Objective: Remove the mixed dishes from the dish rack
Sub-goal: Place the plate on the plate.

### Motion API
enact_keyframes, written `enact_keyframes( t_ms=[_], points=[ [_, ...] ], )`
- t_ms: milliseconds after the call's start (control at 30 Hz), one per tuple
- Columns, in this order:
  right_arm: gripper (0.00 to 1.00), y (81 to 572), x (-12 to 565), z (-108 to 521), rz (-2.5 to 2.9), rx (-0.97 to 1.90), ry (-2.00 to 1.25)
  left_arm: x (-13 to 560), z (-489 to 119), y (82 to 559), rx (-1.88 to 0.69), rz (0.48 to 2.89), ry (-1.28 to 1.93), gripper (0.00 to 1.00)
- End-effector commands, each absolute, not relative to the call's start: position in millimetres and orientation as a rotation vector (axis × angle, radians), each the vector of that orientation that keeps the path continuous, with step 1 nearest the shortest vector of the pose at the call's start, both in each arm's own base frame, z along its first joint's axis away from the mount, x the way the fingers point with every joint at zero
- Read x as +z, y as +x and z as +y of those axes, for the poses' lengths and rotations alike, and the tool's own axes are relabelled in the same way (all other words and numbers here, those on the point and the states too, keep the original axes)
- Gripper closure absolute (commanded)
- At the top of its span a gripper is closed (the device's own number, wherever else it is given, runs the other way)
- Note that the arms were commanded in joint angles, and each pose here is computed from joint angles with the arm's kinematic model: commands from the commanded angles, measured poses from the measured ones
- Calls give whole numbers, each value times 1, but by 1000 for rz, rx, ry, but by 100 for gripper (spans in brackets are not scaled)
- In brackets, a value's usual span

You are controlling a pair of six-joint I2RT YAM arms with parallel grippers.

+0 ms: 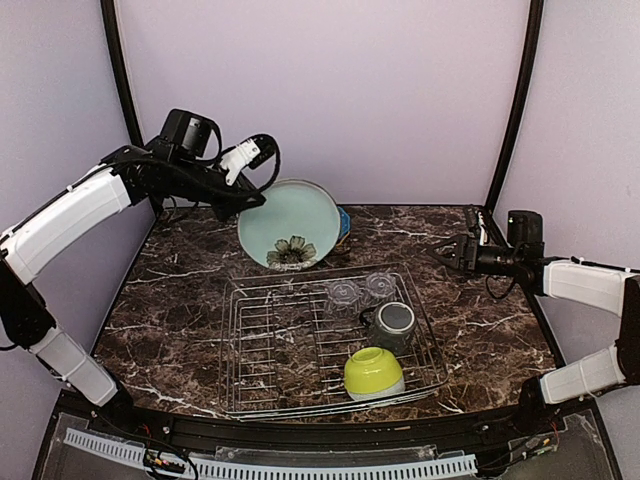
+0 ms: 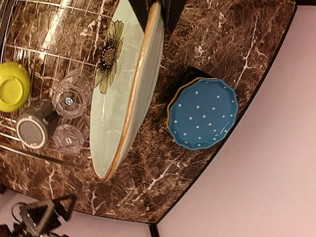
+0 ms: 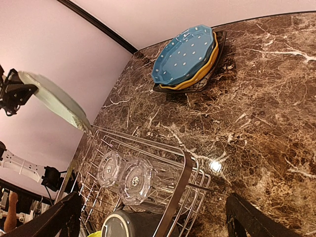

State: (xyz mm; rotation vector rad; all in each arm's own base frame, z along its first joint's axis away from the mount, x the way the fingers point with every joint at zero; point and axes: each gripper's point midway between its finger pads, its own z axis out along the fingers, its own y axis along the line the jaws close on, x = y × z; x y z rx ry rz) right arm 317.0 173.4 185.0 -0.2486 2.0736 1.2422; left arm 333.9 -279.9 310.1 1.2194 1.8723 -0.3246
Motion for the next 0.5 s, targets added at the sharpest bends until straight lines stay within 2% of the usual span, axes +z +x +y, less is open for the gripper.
enact_keyframes(
  t_ms=[0, 300, 467],
  points=[
    [1, 321, 197, 175, 2033, 1229, -281, 412, -264, 360, -467, 1684, 838, 99],
    [1, 321, 193, 175, 2040, 1229, -278, 433, -239, 423, -544, 1692, 463, 99],
    [1, 320, 192, 175, 2042, 1225, -276, 424, -230, 456, -575, 1710, 276, 99]
  ],
)
